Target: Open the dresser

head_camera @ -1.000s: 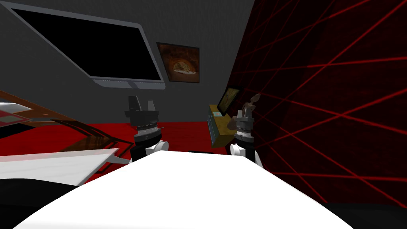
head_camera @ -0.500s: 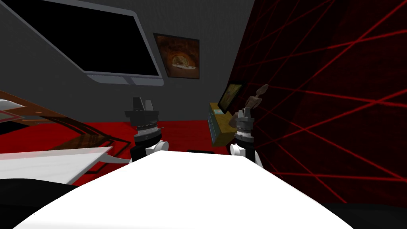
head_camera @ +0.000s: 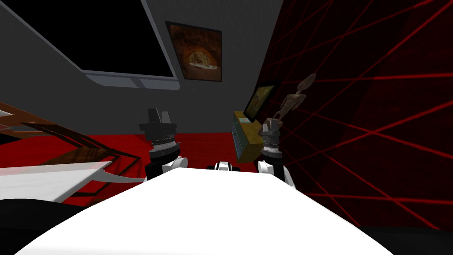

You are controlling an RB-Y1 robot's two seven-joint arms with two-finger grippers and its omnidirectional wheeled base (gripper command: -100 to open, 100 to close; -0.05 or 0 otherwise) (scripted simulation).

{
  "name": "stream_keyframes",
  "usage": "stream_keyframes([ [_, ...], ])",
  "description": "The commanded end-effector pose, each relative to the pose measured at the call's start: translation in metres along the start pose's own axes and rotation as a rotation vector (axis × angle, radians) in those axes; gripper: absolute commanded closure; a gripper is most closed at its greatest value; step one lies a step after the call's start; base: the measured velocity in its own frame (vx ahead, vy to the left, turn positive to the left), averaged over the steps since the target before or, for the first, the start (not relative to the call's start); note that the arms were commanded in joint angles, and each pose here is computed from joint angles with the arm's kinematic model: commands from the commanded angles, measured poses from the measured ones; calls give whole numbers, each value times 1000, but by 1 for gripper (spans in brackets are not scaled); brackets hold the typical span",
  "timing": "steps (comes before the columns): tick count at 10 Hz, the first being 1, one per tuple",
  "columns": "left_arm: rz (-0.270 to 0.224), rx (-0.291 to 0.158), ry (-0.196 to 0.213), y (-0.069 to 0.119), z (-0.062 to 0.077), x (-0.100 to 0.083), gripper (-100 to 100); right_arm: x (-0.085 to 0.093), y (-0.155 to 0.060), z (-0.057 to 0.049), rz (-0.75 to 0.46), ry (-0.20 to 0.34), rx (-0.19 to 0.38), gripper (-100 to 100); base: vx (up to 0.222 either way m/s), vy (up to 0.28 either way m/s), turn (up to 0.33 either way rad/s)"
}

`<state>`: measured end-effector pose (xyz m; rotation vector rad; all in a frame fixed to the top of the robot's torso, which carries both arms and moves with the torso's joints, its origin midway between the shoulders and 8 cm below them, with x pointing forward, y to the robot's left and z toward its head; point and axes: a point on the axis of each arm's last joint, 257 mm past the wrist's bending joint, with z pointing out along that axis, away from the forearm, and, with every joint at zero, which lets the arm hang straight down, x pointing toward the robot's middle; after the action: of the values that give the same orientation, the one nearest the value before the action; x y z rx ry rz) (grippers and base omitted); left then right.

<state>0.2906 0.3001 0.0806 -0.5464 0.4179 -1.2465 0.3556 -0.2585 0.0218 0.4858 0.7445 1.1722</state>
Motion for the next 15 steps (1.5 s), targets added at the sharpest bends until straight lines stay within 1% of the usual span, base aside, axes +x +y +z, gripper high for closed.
stream_keyframes([
  [1,0,0,0,0,0,0,0,8,-24,-6,-173,74,45,-100,104,52,-15],
  [2,0,0,0,0,0,0,0,8,-35,-9,-245,99,67,-100,135,68,-17],
  [3,0,0,0,0,0,0,0,10,-35,-10,-260,107,66,-100,87,41,-6],
  [4,0,0,0,0,0,0,0,11,-47,-13,-342,135,89,-100,69,20,-10],
  [5,0,0,0,0,0,0,0,12,-48,-13,-349,139,88,-100,50,15,-7],
  [6,0,0,0,0,0,0,0,11,-61,-18,-437,168,113,-100,65,28,-14],
  [7,0,0,0,0,0,0,0,12,-61,-18,-446,173,112,-100,59,26,-9],
  [8,0,0,0,0,0,0,0,11,-76,-23,-536,202,139,-100,72,27,-13],
  [9,0,0,0,0,0,0,0,12,-76,-23,-548,209,137,-100,64,25,-9],
  [10,0,0,0,0,0,0,0,9,-91,-29,-638,237,165,-100,77,37,-20],
  [11,0,0,0,0,0,0,0,11,-92,-30,-655,247,163,-100,77,37,-9],
  [12,0,0,0,0,0,0,0,6,-107,-36,-742,274,192,-100,87,26,-15],
  [13,0,0,0,0,0,0,0,8,-108,-36,-765,287,189,-100,72,25,-6],
  [14,0,0,0,0,0,0,0,3,-124,-43,-854,316,218,-100,101,37,-13],
  [15,0,0,0,0,0,0,0,5,-125,-44,-878,330,215,-100,81,33,-11],
])
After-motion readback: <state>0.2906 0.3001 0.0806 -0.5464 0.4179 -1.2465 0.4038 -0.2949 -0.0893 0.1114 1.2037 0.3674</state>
